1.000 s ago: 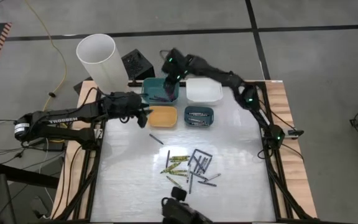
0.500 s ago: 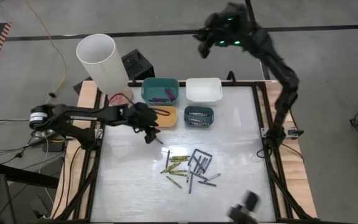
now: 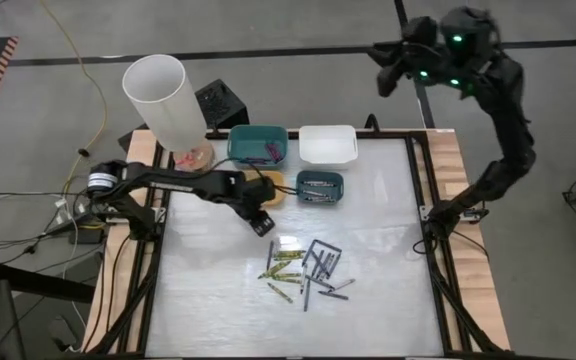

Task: Sort crayons
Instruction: Put the violet crayon into the green bin

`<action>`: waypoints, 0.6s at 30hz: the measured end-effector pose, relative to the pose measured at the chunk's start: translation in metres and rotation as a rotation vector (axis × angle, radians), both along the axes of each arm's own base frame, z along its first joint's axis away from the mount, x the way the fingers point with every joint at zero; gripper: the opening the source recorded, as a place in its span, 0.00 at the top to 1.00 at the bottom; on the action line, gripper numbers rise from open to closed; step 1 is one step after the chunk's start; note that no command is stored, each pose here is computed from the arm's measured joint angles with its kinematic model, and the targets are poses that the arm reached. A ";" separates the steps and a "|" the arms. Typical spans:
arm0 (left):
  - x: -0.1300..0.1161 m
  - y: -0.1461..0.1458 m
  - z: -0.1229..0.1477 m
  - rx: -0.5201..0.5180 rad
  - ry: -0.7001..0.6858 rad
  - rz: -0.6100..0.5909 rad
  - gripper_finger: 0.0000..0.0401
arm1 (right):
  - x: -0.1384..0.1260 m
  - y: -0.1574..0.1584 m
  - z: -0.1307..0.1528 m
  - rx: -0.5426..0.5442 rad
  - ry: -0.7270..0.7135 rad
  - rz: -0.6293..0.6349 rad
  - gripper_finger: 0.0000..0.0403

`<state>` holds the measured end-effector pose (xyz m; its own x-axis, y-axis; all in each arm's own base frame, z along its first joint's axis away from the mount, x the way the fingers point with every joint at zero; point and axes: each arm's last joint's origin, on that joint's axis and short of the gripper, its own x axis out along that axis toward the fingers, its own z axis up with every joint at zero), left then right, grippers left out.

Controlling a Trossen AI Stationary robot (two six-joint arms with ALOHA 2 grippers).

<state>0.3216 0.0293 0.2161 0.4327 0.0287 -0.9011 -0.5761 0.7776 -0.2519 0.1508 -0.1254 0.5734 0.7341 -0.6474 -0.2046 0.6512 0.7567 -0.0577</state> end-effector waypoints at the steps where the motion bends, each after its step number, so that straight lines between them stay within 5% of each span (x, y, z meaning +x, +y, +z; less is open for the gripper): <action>1: 0.005 -0.006 0.000 -0.008 0.005 0.016 0.59 | -0.005 0.004 0.000 0.005 0.006 0.000 0.75; 18: 0.059 -0.094 -0.043 -0.076 0.182 0.294 0.59 | -0.055 0.046 -0.004 0.009 0.141 0.030 0.75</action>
